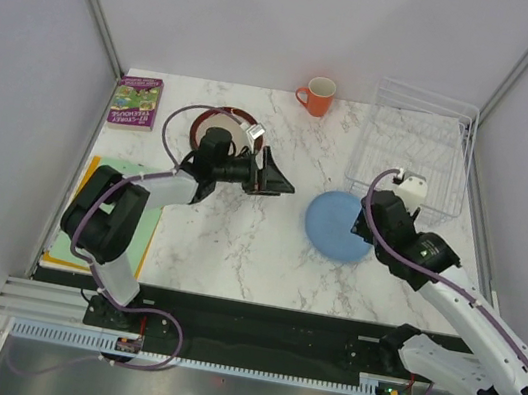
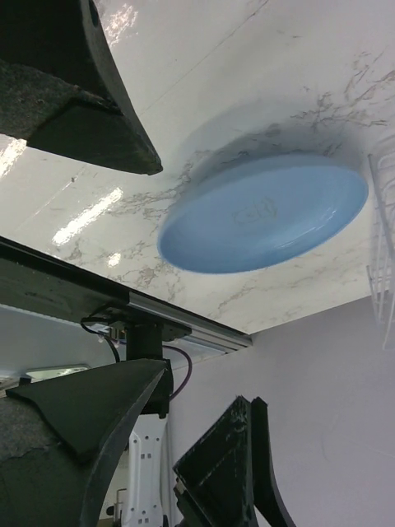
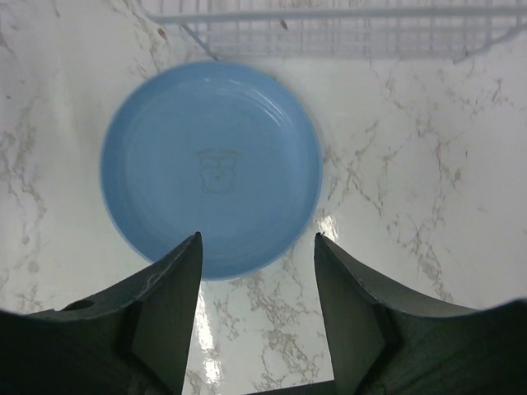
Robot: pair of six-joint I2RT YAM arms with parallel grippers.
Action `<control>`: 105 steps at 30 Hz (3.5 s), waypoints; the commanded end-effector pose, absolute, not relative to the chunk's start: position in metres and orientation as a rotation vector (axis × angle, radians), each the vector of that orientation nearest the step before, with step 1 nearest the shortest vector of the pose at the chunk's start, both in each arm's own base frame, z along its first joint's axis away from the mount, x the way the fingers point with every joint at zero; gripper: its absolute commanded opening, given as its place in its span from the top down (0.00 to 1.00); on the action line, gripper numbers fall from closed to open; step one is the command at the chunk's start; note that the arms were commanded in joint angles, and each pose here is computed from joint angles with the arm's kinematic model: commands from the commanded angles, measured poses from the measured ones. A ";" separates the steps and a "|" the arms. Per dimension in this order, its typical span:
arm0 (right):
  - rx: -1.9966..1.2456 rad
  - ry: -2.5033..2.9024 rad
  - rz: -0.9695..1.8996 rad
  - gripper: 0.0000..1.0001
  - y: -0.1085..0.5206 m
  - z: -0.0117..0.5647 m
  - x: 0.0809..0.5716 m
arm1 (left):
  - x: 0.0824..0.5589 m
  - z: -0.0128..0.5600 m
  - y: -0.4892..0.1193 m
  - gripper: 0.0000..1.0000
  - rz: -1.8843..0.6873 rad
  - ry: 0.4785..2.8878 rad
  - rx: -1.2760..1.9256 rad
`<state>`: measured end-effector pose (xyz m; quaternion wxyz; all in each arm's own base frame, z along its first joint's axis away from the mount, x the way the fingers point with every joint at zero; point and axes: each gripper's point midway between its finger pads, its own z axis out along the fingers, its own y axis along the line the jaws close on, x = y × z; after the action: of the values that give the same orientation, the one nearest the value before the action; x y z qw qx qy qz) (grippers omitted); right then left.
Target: Unload the plates from the dish rack
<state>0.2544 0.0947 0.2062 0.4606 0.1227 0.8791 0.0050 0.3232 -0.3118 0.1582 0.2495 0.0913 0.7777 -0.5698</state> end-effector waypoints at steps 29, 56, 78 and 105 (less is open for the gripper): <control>0.639 2.316 0.172 0.40 0.091 0.057 0.226 | 0.300 0.136 -0.332 0.00 -1.378 2.204 0.413; 0.556 2.258 0.284 1.00 0.104 0.074 0.259 | 0.298 0.128 -0.323 0.00 -1.304 2.238 0.409; 0.480 2.283 0.260 1.00 0.114 0.070 0.276 | 0.301 0.109 -0.316 0.00 -1.230 2.313 0.385; 0.436 2.377 0.372 1.00 0.140 0.025 0.283 | 0.298 0.104 -0.314 0.00 -1.210 2.336 0.404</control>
<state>0.2803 0.1339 0.0255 0.3433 0.1778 0.9130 0.1303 0.2909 -0.3098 0.0923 0.2155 0.1226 0.8615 -0.4431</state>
